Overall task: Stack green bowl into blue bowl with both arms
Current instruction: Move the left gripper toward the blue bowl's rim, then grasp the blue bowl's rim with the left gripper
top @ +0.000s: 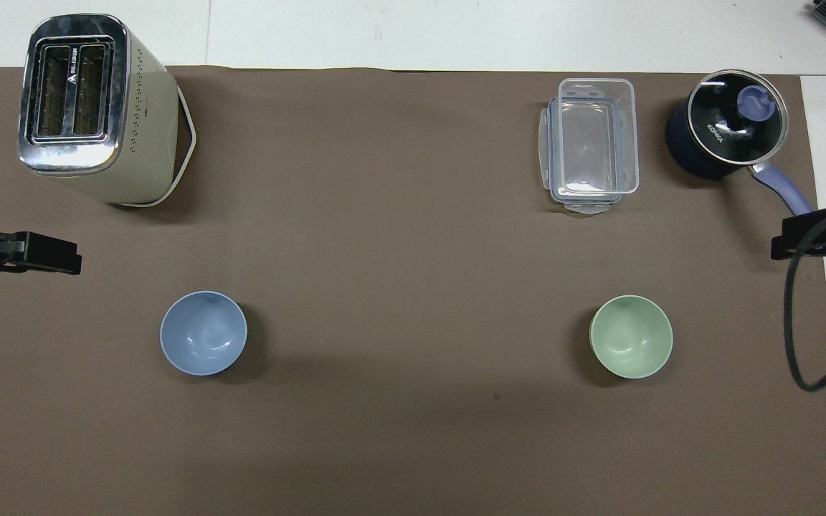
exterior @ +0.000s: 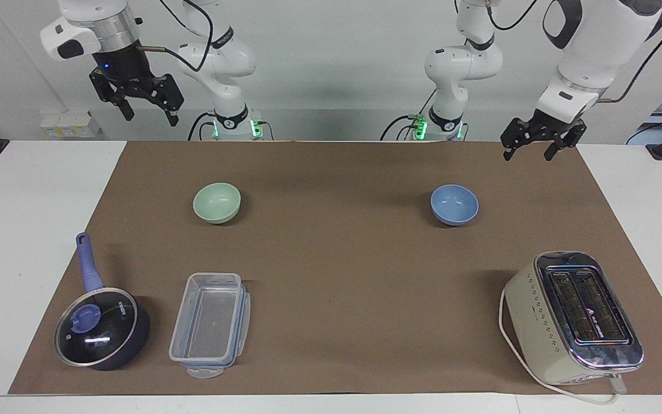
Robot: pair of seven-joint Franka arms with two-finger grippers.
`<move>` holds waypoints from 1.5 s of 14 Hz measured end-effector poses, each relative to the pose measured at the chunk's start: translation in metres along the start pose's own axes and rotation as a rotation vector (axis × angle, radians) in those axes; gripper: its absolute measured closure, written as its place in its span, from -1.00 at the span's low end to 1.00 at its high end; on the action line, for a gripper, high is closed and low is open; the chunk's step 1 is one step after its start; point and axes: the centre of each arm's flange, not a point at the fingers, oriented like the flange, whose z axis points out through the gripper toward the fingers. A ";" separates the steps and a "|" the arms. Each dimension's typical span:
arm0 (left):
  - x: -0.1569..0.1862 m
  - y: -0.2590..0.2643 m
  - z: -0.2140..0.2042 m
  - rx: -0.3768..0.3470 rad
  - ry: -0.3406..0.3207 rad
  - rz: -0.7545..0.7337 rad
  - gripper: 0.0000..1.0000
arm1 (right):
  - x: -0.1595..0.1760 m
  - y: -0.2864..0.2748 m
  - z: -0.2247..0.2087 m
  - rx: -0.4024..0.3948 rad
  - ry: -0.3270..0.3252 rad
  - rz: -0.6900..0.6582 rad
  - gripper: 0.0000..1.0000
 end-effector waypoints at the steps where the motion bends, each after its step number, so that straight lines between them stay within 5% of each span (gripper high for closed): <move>1: 0.002 0.000 0.003 -0.001 -0.005 0.000 -1.00 | 0.000 0.000 0.000 0.000 0.000 0.000 -1.00; 8: 0.008 -0.018 0.027 -0.005 -0.049 0.011 -1.00 | 0.000 0.000 0.000 0.000 0.000 0.000 -1.00; 15: 0.005 -0.049 0.127 -0.014 -0.094 0.060 -1.00 | 0.000 0.000 0.000 0.000 0.000 0.000 -1.00; 21: -0.015 -0.023 0.222 -0.048 -0.095 0.105 -1.00 | 0.000 0.000 0.000 0.000 0.000 -0.001 -1.00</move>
